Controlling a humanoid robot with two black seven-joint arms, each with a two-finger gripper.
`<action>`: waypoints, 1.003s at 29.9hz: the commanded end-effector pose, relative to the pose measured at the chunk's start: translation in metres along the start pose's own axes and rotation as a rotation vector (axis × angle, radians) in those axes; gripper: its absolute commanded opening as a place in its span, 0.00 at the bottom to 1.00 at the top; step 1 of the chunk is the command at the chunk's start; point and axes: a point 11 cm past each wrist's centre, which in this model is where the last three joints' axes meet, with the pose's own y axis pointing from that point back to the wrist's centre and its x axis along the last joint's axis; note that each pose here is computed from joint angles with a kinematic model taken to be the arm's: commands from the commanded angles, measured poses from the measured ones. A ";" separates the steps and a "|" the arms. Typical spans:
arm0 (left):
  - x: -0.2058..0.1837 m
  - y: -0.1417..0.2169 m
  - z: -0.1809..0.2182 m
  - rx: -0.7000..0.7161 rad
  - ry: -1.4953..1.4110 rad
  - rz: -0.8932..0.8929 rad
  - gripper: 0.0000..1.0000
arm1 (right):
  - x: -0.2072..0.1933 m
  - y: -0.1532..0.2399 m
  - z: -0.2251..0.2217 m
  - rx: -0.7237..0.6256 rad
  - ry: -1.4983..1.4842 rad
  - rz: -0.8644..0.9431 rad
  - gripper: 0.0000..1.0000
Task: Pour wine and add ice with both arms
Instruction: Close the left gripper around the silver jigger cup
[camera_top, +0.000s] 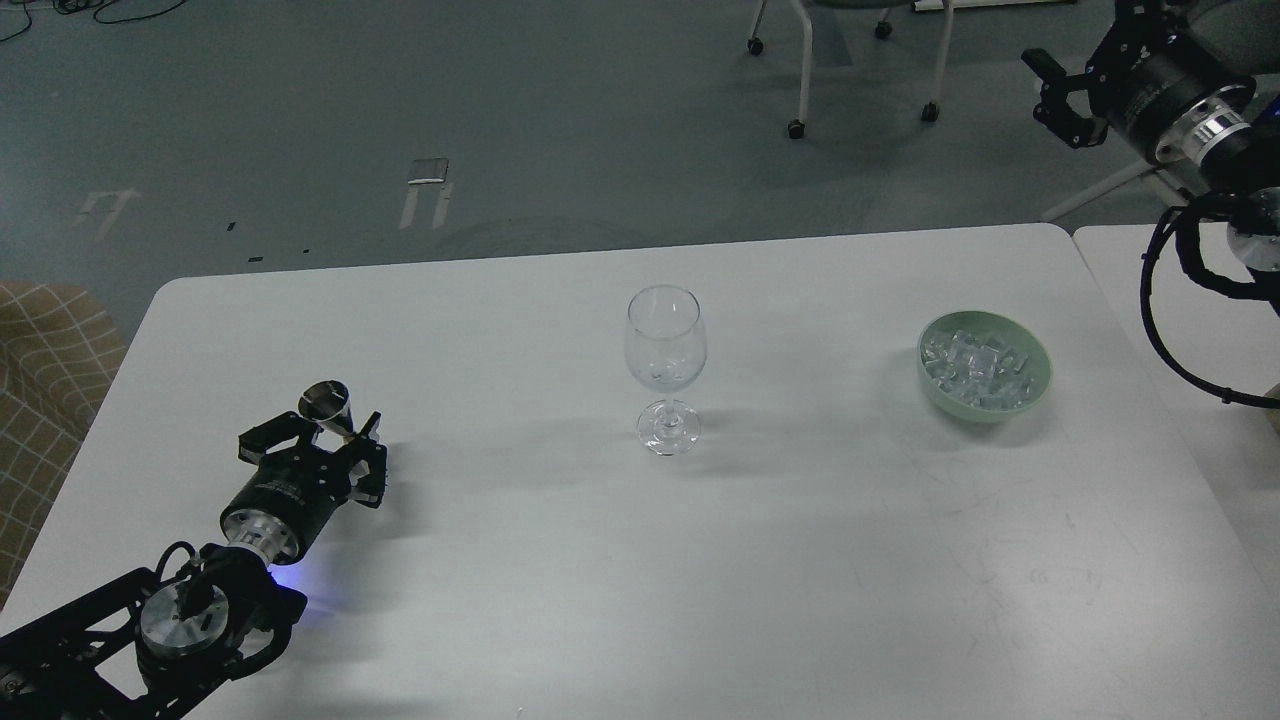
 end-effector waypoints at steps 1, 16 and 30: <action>0.001 0.000 0.001 -0.004 0.000 0.001 0.36 | 0.000 0.000 0.000 0.000 0.000 -0.001 1.00; 0.004 -0.001 0.001 -0.010 0.003 0.001 0.25 | -0.001 0.000 0.005 -0.013 0.005 0.000 1.00; -0.002 -0.005 0.001 -0.011 0.008 -0.020 0.20 | 0.000 0.001 0.006 -0.016 0.007 0.009 1.00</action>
